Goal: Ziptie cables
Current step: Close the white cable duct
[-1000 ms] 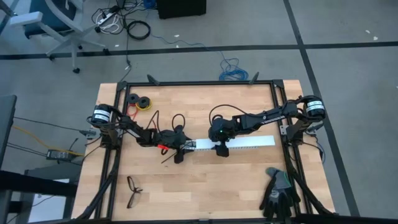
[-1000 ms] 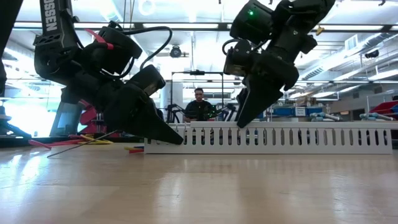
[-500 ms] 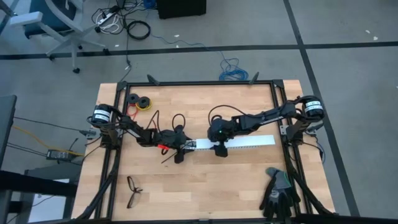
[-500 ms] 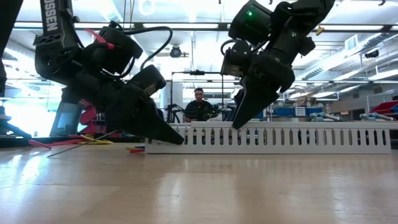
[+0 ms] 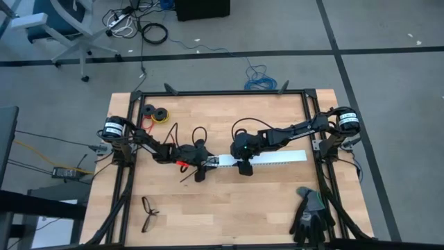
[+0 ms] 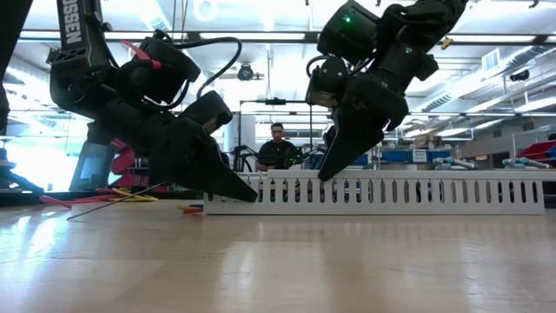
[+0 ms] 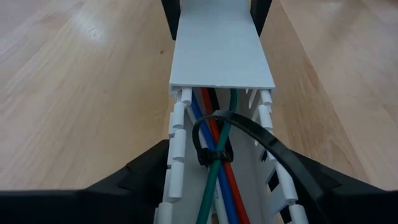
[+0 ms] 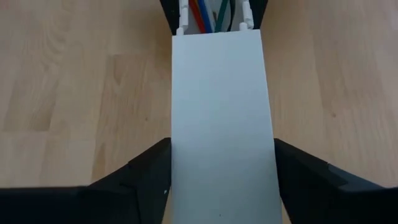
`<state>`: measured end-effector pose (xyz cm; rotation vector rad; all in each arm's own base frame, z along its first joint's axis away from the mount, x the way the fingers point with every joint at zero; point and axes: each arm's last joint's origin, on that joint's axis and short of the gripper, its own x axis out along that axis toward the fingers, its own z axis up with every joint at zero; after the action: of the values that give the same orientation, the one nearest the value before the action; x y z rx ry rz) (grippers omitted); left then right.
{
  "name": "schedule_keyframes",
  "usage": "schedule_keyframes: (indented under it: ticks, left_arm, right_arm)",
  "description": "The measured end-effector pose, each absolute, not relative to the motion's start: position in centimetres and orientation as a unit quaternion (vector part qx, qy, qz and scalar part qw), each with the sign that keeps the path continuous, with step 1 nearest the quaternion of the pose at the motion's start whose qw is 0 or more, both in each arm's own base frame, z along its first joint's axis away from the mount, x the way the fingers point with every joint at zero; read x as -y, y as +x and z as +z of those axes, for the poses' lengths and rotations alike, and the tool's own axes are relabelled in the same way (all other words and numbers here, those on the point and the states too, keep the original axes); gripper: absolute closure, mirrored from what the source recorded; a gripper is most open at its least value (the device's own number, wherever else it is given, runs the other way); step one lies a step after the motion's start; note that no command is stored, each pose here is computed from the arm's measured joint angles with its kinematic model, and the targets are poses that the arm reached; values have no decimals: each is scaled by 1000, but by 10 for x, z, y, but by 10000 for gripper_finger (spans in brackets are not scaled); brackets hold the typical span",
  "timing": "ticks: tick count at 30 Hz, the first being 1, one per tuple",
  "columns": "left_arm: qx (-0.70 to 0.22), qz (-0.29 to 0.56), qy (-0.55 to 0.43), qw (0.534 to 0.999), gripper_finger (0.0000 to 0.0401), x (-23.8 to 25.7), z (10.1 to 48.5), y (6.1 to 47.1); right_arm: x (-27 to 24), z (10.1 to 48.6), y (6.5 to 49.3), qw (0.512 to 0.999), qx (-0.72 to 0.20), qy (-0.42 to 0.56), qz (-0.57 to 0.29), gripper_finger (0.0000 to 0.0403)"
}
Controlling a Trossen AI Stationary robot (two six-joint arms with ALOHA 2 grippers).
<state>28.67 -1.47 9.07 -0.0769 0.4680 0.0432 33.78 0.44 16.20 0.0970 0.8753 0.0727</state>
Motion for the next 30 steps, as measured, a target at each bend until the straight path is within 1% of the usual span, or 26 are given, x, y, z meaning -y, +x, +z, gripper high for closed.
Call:
schedule_keyframes:
  ticks: [3,5,12,18,26,30]
  left_arm:
    - [-232,21,-37,972,152,15,91,287]
    - [-232,21,-37,972,152,15,91,287]
    - [-232,21,-37,972,152,15,91,287]
    - [-232,21,-37,972,152,15,91,287]
    - [-228,21,-38,973,152,15,92,287]
    - [-224,21,-38,974,152,15,92,287]
  right_arm:
    - [-4,162,338,904,-423,45,36,175]
    - [-4,162,338,905,-421,45,36,179]
    - [-4,163,339,909,-412,45,36,166]
    - [-4,165,342,916,-397,43,38,173]
    - [-4,169,347,930,-364,39,42,171]
    - [-4,163,352,933,-354,38,43,171]
